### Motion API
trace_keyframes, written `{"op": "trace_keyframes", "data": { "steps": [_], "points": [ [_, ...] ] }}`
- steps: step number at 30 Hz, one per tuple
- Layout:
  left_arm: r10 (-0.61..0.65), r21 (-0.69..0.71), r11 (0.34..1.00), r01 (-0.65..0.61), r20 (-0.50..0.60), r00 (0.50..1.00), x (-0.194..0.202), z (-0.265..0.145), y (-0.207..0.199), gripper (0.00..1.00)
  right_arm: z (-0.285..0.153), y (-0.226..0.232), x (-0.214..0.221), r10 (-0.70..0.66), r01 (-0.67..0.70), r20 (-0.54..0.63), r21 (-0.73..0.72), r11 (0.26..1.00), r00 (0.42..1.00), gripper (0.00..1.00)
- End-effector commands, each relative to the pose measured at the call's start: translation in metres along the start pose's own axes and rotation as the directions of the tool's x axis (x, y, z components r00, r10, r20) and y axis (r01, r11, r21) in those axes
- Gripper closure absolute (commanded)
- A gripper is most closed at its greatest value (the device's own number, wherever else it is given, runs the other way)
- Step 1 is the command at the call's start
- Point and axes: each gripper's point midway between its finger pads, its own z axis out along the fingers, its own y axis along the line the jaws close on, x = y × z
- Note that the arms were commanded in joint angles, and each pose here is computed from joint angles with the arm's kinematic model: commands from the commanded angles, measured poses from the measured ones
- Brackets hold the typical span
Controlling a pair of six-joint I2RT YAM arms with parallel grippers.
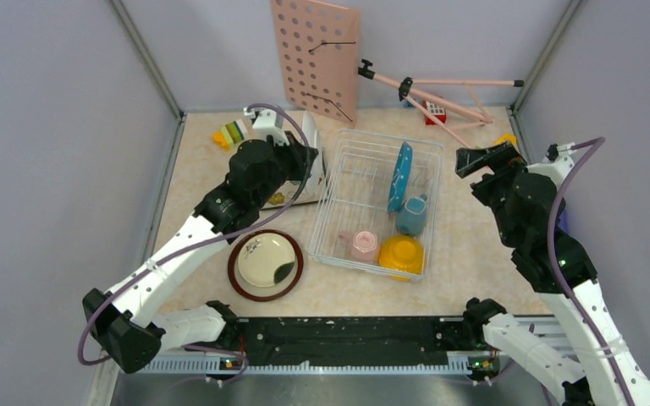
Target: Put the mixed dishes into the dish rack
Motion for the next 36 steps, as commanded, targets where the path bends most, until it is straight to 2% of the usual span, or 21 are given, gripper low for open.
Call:
{"op": "trace_keyframes", "data": {
  "steps": [1,10,22,28,36],
  "points": [
    [-0.115,0.267,0.961,0.074,0.143,0.983,-0.048,0.001,-0.051,1.0,0.002,-0.014,-0.002,-0.04,0.038,0.029,0.047,0.998,0.999,0.07],
    [-0.12,0.494,0.866,0.082,0.046,0.992,-0.037,0.028,-0.092,1.0,0.004,-0.014,0.0,-0.059,0.058,0.035,0.033,0.998,0.998,0.07],
    [-0.156,0.612,0.766,0.197,-0.12,0.98,-0.01,0.067,-0.121,1.0,0.008,-0.008,0.003,-0.068,0.068,0.024,0.008,0.998,0.997,0.08],
    [-0.164,0.591,0.771,0.239,-0.178,0.97,0.008,0.081,-0.117,1.0,0.012,-0.006,0.011,-0.066,0.066,-0.002,0.001,0.998,0.998,0.08],
    [-0.183,0.502,0.818,0.281,-0.235,0.955,0.038,0.103,-0.108,1.0,0.012,-0.008,0.01,-0.064,0.064,0.004,0.011,0.998,0.998,0.08]
  ]
}}
